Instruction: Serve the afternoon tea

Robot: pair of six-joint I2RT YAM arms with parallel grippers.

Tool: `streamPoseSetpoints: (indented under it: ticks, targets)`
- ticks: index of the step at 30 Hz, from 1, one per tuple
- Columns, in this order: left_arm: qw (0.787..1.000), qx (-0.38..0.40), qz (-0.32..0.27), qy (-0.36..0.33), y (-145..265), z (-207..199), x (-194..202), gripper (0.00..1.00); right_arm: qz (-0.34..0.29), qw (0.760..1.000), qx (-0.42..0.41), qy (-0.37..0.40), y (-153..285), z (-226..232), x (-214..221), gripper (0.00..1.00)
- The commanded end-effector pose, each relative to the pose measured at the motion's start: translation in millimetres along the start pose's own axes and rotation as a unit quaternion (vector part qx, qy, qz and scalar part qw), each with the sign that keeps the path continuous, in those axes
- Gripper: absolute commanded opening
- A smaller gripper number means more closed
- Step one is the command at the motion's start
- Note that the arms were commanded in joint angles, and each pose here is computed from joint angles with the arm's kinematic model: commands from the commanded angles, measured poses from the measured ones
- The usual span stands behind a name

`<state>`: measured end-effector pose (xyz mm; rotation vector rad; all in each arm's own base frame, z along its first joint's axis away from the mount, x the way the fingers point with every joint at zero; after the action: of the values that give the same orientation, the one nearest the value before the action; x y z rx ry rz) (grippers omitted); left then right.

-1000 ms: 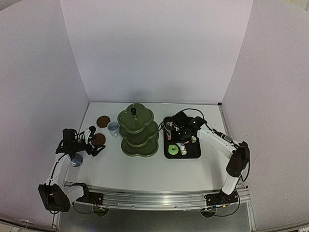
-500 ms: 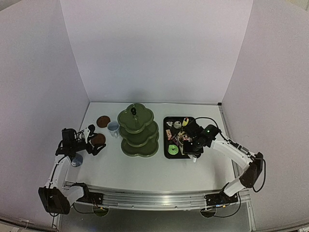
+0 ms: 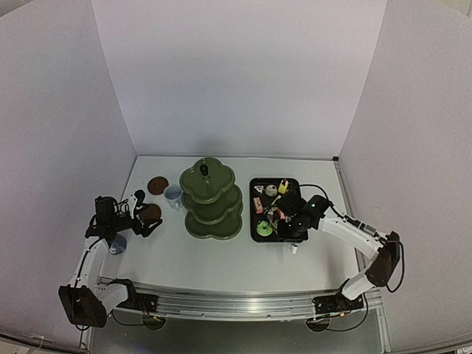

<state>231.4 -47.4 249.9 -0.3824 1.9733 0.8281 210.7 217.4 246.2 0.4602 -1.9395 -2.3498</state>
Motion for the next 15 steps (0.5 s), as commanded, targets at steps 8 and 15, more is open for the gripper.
streamPoseSetpoints:
  ticks: [8, 15]
  targets:
    - [1.0, -0.001, -0.019, -0.016, 2.5, -3.7, -6.3, 1.0, 0.015, 1.0, 0.021, 0.011, -18.8, 1.9, -5.2, 0.34]
    - [1.0, -0.001, -0.02, -0.014, 1.3, -2.9, -6.2, 1.0, 0.03, 0.999, 0.02, 0.015, -25.4, 1.2, -2.3, 0.35]
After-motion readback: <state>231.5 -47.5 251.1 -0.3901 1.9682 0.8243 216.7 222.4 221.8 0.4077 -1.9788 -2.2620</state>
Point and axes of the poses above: each gripper's point midway between its finger pads, its own y axis back along the fingers, its own z axis along the line the jaws close on, x = y × z, the point moved 9 cm from there along y, back along the fingers, and after that the axes turned 14 degrees about y, right-handed, at the moved point
